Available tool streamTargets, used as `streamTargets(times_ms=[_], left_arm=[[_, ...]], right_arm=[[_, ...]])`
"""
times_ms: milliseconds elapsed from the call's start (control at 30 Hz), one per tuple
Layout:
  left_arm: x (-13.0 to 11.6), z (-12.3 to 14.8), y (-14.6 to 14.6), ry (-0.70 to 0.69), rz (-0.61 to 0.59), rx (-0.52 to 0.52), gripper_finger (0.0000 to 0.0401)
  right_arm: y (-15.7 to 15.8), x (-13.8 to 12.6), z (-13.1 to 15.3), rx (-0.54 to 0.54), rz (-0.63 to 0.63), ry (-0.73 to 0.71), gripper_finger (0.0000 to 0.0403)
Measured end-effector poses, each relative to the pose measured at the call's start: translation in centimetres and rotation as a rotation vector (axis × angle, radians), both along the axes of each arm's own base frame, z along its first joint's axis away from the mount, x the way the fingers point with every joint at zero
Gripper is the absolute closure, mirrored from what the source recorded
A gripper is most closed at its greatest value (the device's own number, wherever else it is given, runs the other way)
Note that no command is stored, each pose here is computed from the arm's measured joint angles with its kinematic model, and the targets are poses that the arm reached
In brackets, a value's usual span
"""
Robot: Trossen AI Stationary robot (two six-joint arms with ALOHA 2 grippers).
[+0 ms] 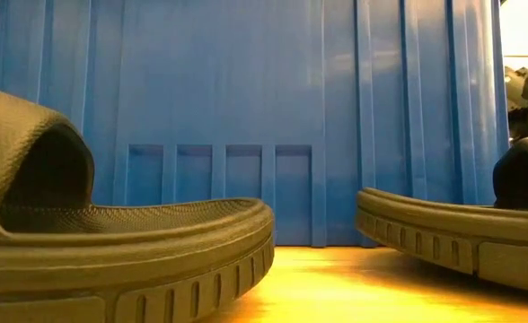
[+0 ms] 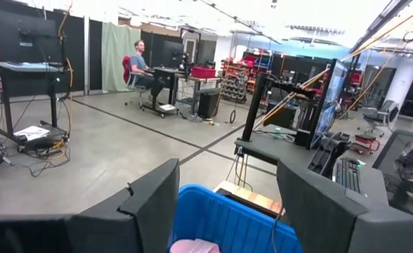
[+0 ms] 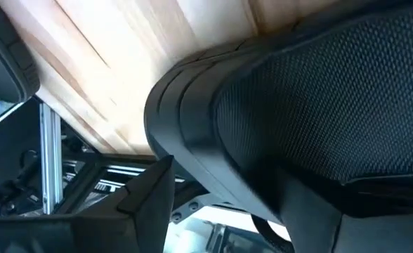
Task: Pick and place slides into bin
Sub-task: Put the black slide into the blue bin
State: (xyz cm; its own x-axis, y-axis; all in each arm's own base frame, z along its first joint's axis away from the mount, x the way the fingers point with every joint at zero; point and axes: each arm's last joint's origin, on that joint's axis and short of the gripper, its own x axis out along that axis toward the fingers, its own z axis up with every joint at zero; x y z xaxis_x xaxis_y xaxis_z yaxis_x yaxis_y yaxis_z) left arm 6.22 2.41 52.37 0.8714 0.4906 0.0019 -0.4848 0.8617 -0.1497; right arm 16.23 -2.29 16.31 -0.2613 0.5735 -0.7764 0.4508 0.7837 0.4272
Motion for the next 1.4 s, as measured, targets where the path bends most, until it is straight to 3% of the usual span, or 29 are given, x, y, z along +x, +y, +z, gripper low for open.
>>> streamTargets(times_ms=[167, 500, 733, 1067, 1233, 1400], left_arm=[[-0.1, 0.1, 0.0, -0.009, 0.000, 0.008, 0.0176], [-0.2, 0.1, 0.0, -0.012, 0.000, 0.009, 0.0176], [-0.2, 0.2, -0.1, -0.014, 0.000, 0.008, 0.0176], [-0.2, 0.2, -0.1, -0.014, 0.000, 0.007, 0.0176], [-0.2, 0.2, -0.1, -0.015, 0.000, 0.007, 0.0176], [-0.2, 0.2, 0.0, -0.020, 0.000, 0.009, 0.0176]], right_arm=[[0.0, 0.0, 0.0, 0.001, 0.008, -0.004, 0.0232], [0.1, -0.1, 0.2, 0.017, -0.010, 0.011, 0.0383], [0.1, -0.1, 1.7, 0.017, -0.013, 0.025, 0.0389], [0.1, -0.3, 6.4, -0.011, -0.033, -0.052, 0.0391], [0.0, 0.1, 9.6, -0.062, -0.094, -0.157, 0.0391], [-0.2, -0.1, 13.8, -0.188, -0.153, -0.275, 0.0391]])
